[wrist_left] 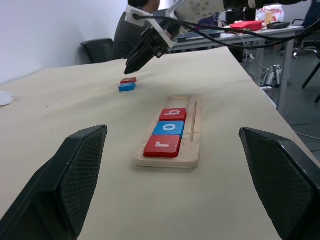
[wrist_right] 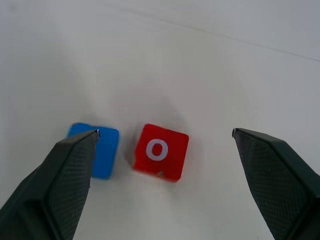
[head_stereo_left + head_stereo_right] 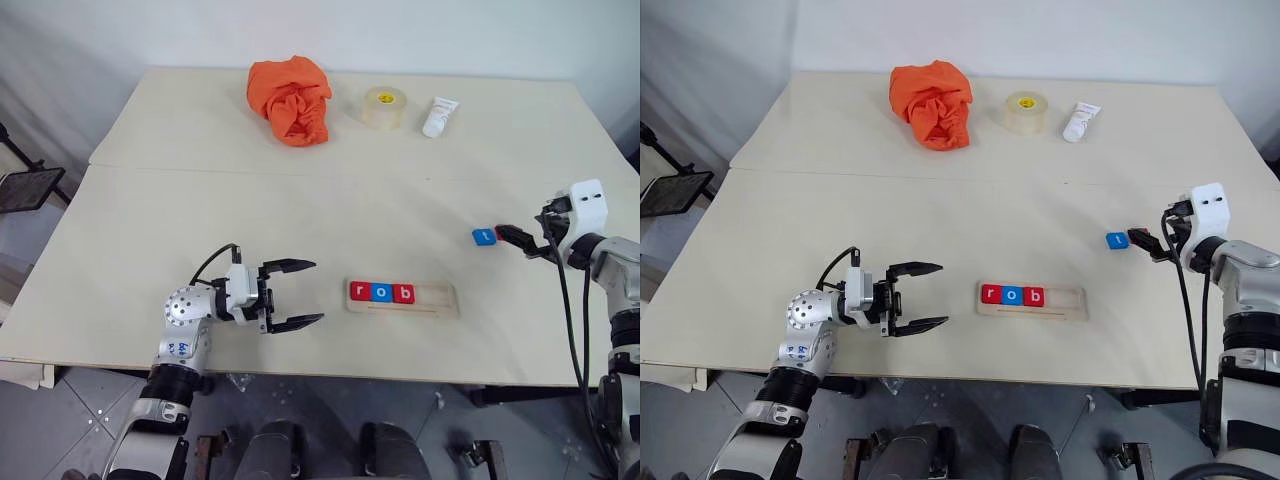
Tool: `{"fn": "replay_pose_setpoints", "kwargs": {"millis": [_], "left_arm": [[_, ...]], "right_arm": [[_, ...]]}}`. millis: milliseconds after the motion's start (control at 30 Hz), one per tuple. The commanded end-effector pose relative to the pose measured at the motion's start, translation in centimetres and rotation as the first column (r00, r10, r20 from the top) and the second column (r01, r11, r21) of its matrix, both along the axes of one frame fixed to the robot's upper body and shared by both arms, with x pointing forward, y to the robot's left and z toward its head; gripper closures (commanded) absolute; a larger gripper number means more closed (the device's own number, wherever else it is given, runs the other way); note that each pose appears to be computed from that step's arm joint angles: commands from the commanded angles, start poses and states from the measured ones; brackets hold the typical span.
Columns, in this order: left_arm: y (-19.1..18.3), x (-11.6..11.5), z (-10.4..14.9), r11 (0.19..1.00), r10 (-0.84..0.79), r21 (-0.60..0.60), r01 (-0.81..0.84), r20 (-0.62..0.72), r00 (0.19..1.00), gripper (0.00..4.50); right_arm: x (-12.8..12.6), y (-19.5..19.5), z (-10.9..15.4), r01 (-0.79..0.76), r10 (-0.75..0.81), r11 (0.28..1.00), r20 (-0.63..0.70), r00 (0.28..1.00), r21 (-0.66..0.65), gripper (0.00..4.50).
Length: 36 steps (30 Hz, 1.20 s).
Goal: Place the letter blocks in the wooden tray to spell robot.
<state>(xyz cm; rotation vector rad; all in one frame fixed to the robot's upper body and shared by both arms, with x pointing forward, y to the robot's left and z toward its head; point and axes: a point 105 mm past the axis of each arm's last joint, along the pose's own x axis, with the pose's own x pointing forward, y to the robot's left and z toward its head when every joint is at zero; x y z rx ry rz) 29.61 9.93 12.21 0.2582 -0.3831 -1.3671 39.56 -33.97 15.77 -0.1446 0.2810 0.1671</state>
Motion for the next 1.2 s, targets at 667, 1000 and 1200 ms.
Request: {"fn": "replay_pose_setpoints", "kwargs": {"millis": [667, 1000, 1200], "left_arm": [[0.1, -0.6, 0.2, 0.999, 0.034, -0.018, -0.033, 0.019, 0.999, 0.00], [-0.1, -0.7, 0.1, 0.999, 0.029, -0.019, -0.029, 0.019, 0.999, 0.00], [-0.1, -0.9, -0.1, 1.000, 0.010, -0.010, -0.010, 0.016, 1.000, 0.00]], "right_arm": [[1.4, 0.0, -1.0, 0.026, -0.031, 0.996, -0.068, 0.997, -0.081, 0.04], [1.3, -0.4, -2.2, 0.088, -0.091, 0.995, -0.089, 0.992, -0.037, 0.67], [0.8, -0.3, -2.6, 0.089, -0.090, 0.996, -0.076, 0.993, -0.015, 2.61]]}}
